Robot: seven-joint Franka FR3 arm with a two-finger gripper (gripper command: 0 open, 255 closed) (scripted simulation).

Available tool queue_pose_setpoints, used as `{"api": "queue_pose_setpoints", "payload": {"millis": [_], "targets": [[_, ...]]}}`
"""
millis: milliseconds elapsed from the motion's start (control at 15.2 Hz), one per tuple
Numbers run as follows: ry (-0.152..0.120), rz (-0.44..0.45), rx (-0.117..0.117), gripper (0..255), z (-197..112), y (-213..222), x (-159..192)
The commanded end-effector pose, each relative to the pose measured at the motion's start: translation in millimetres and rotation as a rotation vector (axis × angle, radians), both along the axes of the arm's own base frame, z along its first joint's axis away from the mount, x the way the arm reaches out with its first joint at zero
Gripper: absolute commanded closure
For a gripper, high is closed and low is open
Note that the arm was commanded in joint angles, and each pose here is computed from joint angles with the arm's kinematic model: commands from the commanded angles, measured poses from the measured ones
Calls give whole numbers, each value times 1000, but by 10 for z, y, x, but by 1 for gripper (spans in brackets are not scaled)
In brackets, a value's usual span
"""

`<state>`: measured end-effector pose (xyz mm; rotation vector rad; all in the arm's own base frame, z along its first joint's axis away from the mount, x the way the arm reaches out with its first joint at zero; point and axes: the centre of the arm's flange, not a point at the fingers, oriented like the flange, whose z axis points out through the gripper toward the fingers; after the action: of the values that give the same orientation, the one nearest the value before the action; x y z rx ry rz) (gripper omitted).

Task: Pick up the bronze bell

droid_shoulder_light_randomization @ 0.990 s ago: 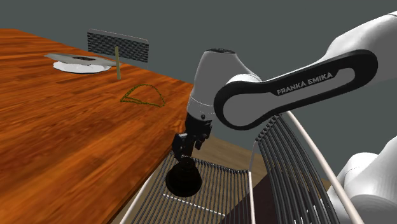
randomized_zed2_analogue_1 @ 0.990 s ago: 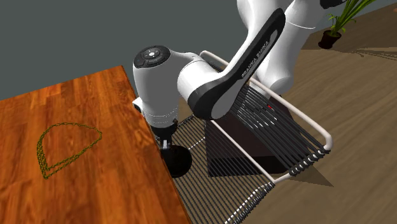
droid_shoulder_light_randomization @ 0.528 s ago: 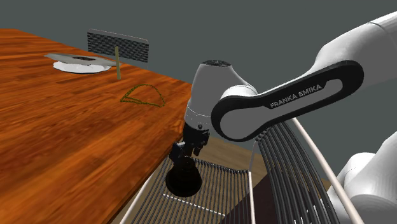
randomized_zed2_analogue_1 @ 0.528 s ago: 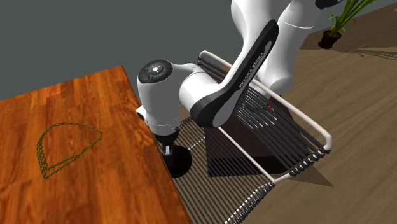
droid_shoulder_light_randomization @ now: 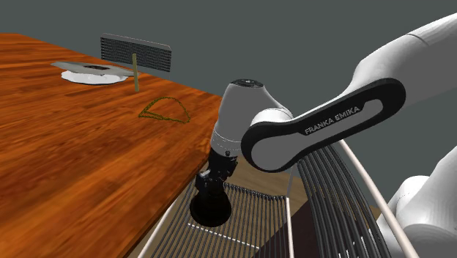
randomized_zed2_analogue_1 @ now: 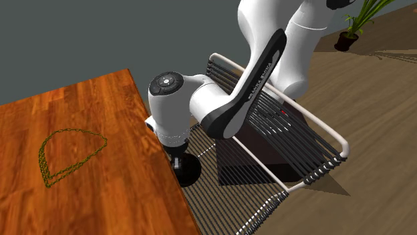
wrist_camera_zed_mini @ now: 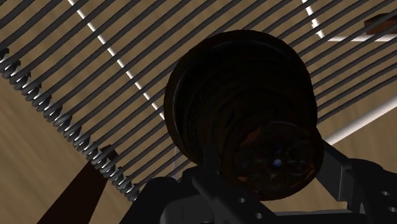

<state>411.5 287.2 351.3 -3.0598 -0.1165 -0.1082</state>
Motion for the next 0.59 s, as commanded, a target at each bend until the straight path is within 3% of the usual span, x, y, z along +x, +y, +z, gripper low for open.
{"api": "queue_pose_setpoints", "payload": {"millis": [0, 528], "targets": [[9, -2, -3, 255, -53, -12, -11], [9, -2, -3, 255, 276, -3, 36]]}}
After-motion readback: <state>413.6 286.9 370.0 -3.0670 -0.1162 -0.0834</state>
